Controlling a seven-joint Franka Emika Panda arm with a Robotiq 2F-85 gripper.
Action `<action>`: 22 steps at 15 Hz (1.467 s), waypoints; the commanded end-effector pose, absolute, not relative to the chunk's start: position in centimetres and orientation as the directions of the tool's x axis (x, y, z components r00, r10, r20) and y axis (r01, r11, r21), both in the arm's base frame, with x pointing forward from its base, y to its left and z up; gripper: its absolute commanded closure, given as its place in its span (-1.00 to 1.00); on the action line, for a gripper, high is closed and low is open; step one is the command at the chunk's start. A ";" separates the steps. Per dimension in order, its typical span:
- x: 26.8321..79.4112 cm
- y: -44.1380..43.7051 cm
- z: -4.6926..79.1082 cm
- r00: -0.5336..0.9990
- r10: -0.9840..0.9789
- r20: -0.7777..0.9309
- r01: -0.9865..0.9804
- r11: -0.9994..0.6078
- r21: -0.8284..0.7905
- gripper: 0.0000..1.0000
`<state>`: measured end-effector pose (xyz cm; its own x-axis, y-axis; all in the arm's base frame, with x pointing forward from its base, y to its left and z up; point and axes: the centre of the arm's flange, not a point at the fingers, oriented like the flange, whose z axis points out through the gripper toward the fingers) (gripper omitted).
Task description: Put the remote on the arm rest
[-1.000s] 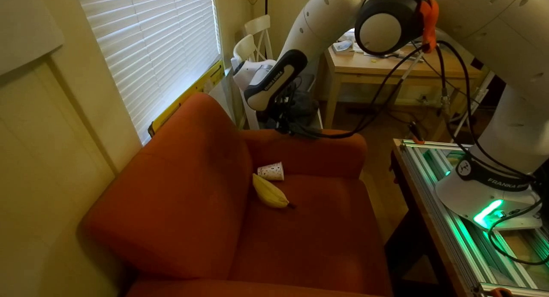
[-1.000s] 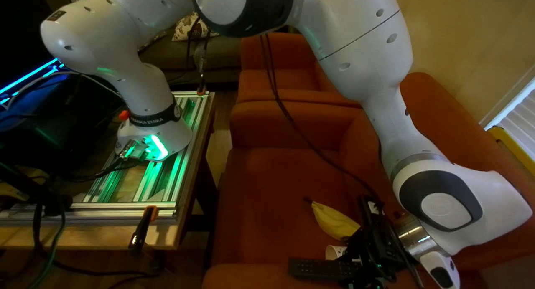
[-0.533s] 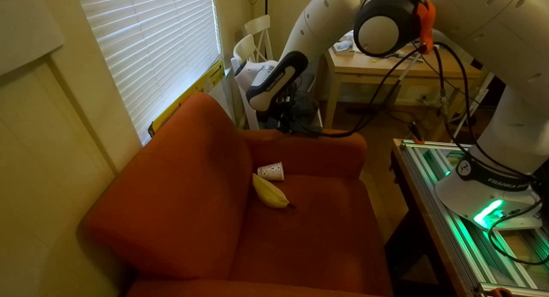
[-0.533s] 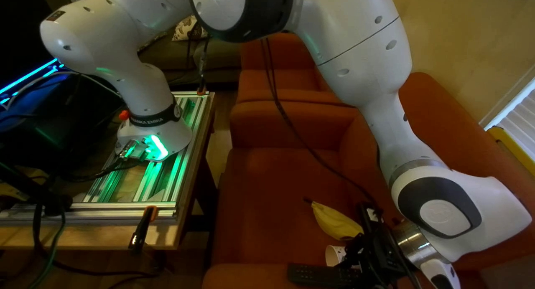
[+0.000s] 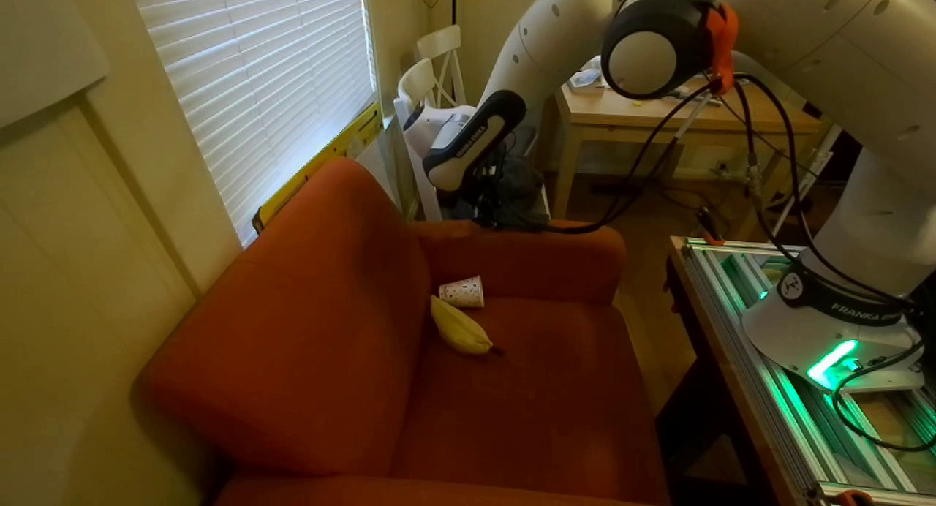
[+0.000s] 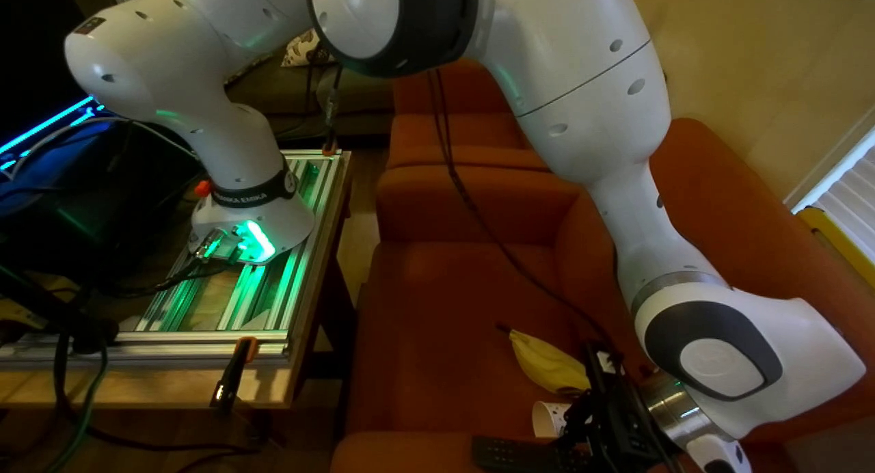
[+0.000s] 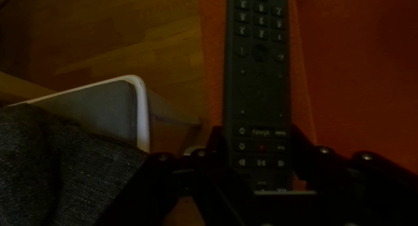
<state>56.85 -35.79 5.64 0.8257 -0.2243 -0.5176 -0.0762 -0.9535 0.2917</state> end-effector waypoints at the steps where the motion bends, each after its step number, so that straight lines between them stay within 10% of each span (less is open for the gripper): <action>1: 57.2 -36.3 5.5 0.836 -0.192 -0.514 -0.041 -0.956 0.290 0.49; 6: 57.3 -36.3 5.7 0.840 -0.182 -0.511 -0.032 -0.957 0.289 0.49; 8: 57.3 -36.3 5.7 0.840 -0.183 -0.512 -0.032 -0.956 0.290 -0.55; 11: 57.2 -36.4 5.7 0.840 -0.184 -0.510 -0.036 -0.957 0.287 -0.94; 22: 56.9 -34.5 8.7 0.878 -0.211 -0.430 -0.069 -0.944 0.323 -1.00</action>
